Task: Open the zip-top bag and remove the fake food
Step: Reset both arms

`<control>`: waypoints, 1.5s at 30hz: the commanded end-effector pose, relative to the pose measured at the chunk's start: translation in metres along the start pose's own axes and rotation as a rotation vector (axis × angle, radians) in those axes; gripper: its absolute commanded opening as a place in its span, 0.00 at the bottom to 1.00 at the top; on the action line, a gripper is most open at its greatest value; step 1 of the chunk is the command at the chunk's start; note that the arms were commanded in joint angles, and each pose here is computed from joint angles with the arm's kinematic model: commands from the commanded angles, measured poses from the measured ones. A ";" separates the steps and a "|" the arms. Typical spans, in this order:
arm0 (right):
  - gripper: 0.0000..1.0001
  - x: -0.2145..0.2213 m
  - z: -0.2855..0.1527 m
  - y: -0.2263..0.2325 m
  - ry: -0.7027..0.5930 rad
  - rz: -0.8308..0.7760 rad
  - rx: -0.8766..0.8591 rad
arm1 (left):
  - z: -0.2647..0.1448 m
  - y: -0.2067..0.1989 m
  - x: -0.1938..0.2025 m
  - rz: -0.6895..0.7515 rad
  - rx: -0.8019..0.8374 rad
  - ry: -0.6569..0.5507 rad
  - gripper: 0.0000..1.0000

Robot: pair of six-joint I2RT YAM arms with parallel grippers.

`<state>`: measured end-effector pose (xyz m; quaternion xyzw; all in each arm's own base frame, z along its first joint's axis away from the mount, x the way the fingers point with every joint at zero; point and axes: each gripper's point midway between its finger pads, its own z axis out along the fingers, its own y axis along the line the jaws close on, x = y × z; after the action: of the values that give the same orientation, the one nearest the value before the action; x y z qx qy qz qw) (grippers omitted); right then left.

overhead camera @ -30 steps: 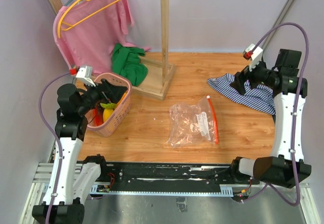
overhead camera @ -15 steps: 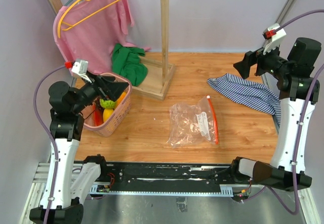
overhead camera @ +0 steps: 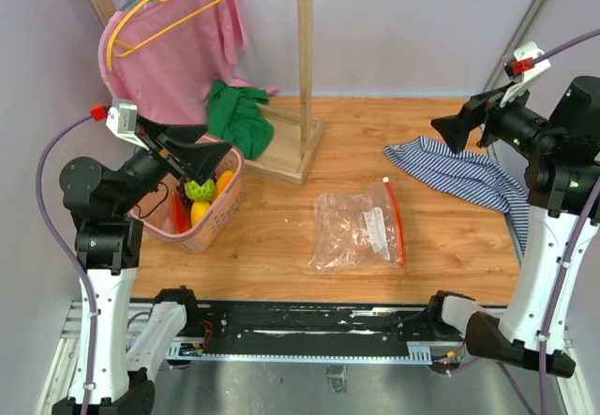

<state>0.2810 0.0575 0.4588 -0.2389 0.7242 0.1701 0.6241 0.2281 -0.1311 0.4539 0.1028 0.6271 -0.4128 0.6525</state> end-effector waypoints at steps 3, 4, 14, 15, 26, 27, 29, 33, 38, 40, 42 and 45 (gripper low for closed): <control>0.98 -0.017 -0.024 0.017 -0.021 -0.031 0.007 | -0.010 -0.028 -0.015 -0.003 0.056 -0.037 0.99; 0.98 -0.019 -0.027 0.018 -0.024 -0.030 0.019 | -0.011 -0.029 -0.016 -0.002 0.057 -0.039 0.99; 0.98 -0.028 -0.048 0.033 -0.032 -0.037 0.052 | -0.015 -0.036 -0.016 -0.004 0.072 -0.032 0.99; 0.98 -0.028 -0.048 0.036 -0.031 -0.036 0.040 | -0.015 -0.037 -0.017 0.000 0.072 -0.034 0.99; 0.98 -0.019 -0.046 0.038 -0.011 -0.046 0.011 | -0.014 -0.026 -0.006 -0.009 0.044 -0.013 0.99; 0.98 -0.019 -0.045 0.038 -0.011 -0.043 0.011 | -0.014 -0.025 -0.006 -0.010 0.044 -0.012 0.99; 0.98 -0.020 -0.046 0.038 -0.013 -0.035 0.016 | -0.014 -0.025 -0.005 -0.008 0.042 -0.011 0.99; 0.98 -0.020 -0.046 0.035 -0.013 -0.014 0.037 | -0.014 -0.021 -0.005 0.009 0.025 -0.012 0.99; 0.98 -0.021 -0.048 0.035 -0.015 -0.011 0.049 | -0.013 -0.014 -0.004 0.029 -0.011 0.003 0.99; 0.98 -0.022 -0.048 0.034 -0.017 -0.006 0.054 | -0.014 -0.012 -0.005 0.038 -0.023 0.006 0.99; 0.98 -0.024 -0.049 0.034 -0.020 0.006 0.063 | -0.014 -0.012 -0.005 0.046 -0.030 0.007 0.99; 0.98 -0.027 -0.050 0.031 -0.028 0.019 0.092 | -0.014 -0.011 -0.005 0.050 -0.035 0.010 0.99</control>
<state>0.2268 0.0663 0.4832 -0.2304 0.7240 0.1578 0.6308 0.2146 -0.1277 0.4520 0.0985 0.6391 -0.3972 0.6511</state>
